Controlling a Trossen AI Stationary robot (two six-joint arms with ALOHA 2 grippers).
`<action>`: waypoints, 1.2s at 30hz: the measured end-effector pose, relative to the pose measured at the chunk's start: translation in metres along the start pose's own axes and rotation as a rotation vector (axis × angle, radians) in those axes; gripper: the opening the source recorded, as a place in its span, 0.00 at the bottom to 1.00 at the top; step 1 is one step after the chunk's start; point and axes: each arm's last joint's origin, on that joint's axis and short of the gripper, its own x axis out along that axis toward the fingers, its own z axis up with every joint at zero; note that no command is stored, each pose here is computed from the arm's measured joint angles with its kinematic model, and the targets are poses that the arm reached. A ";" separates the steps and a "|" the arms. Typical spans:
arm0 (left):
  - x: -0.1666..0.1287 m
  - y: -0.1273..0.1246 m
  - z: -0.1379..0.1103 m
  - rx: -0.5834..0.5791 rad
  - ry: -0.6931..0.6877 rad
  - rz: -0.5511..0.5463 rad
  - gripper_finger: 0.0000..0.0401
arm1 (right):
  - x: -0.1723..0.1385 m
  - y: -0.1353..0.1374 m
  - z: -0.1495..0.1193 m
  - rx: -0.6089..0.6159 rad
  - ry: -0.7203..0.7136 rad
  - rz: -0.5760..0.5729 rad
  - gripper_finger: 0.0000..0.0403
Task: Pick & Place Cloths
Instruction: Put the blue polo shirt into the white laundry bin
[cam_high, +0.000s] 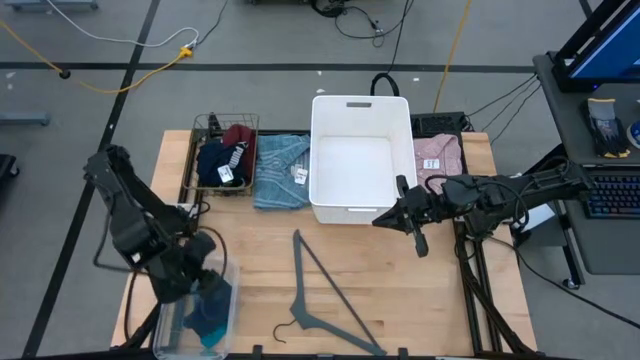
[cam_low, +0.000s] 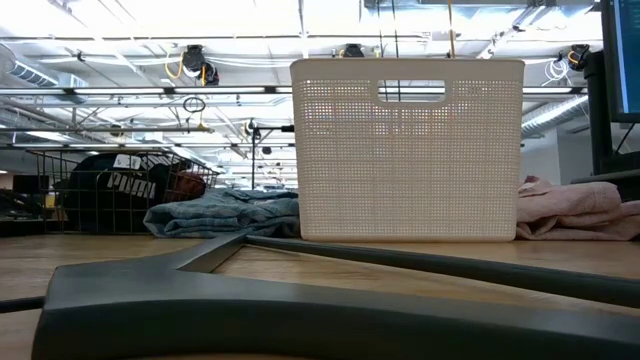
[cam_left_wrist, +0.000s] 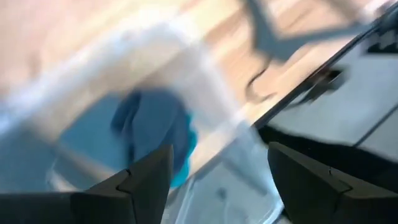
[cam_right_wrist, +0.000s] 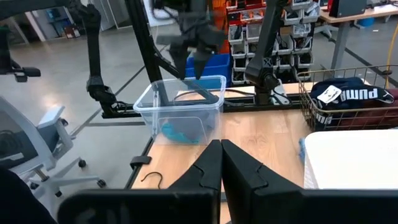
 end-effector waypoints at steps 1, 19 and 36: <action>-0.004 0.000 0.004 0.002 -0.030 -0.028 0.66 | 0.000 0.000 0.000 0.000 0.000 0.000 0.00; -0.018 -0.015 0.104 0.519 -0.589 0.140 0.66 | 0.000 0.000 0.002 -0.032 -0.021 0.000 0.00; 0.039 -0.020 0.186 0.787 -0.575 0.662 0.66 | -0.031 0.001 0.013 -0.031 -0.103 0.015 0.00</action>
